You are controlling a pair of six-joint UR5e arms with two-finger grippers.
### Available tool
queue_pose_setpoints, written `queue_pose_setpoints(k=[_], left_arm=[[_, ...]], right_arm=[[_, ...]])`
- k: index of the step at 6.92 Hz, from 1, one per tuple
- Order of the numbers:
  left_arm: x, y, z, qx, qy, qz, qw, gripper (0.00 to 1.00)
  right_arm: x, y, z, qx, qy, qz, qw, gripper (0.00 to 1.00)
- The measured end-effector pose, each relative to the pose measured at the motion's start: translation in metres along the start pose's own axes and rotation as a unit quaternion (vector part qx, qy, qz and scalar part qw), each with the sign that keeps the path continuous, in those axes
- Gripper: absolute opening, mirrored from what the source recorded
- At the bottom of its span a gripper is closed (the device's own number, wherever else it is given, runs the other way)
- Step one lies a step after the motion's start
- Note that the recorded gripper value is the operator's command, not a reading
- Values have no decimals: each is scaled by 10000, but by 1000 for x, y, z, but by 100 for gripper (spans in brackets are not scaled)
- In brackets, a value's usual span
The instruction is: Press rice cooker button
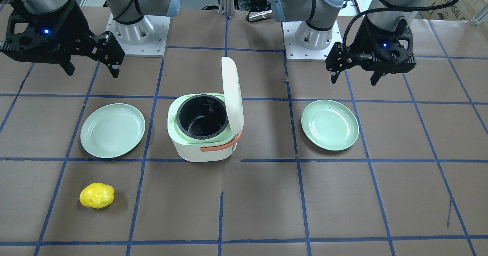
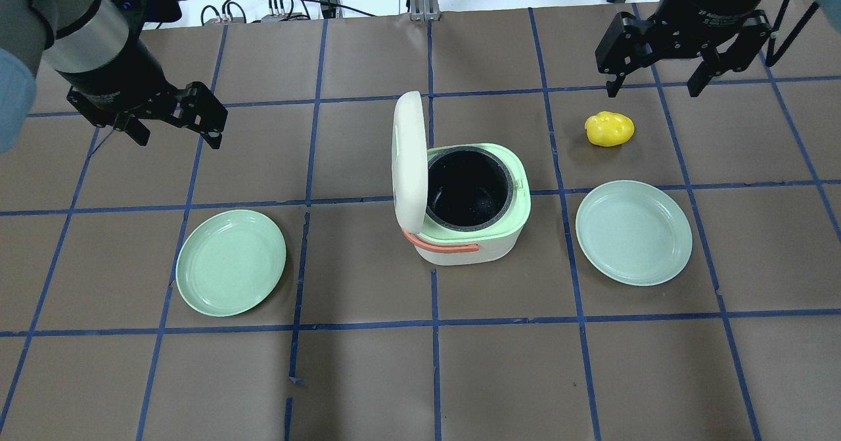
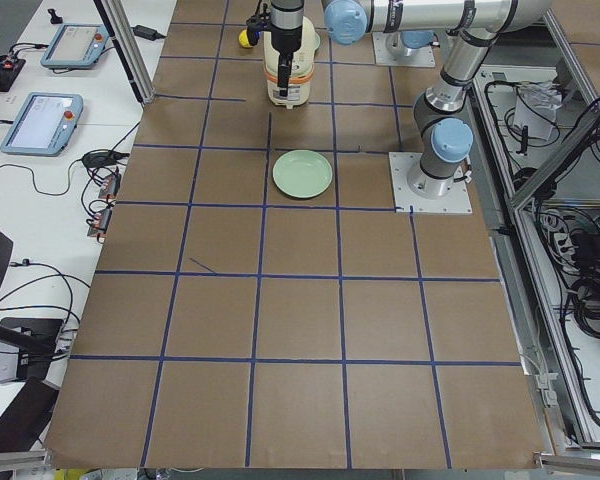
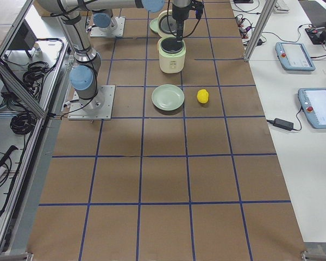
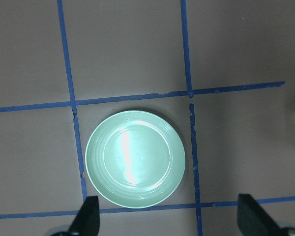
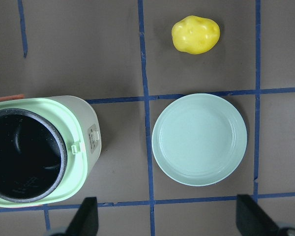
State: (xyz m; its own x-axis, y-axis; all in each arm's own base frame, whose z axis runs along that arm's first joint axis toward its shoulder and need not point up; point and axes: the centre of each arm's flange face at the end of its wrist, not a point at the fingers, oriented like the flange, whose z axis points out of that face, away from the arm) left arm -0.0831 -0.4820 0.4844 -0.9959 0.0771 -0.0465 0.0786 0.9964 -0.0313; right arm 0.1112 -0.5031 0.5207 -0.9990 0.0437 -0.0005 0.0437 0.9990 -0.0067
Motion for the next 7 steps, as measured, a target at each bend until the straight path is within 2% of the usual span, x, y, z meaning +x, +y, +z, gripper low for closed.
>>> queue_pose_setpoints(k=[7], left_arm=[[0, 0, 0, 0, 0, 0, 10000, 100]], right_arm=[[-4, 2, 0, -18, -6, -40, 10000, 100]])
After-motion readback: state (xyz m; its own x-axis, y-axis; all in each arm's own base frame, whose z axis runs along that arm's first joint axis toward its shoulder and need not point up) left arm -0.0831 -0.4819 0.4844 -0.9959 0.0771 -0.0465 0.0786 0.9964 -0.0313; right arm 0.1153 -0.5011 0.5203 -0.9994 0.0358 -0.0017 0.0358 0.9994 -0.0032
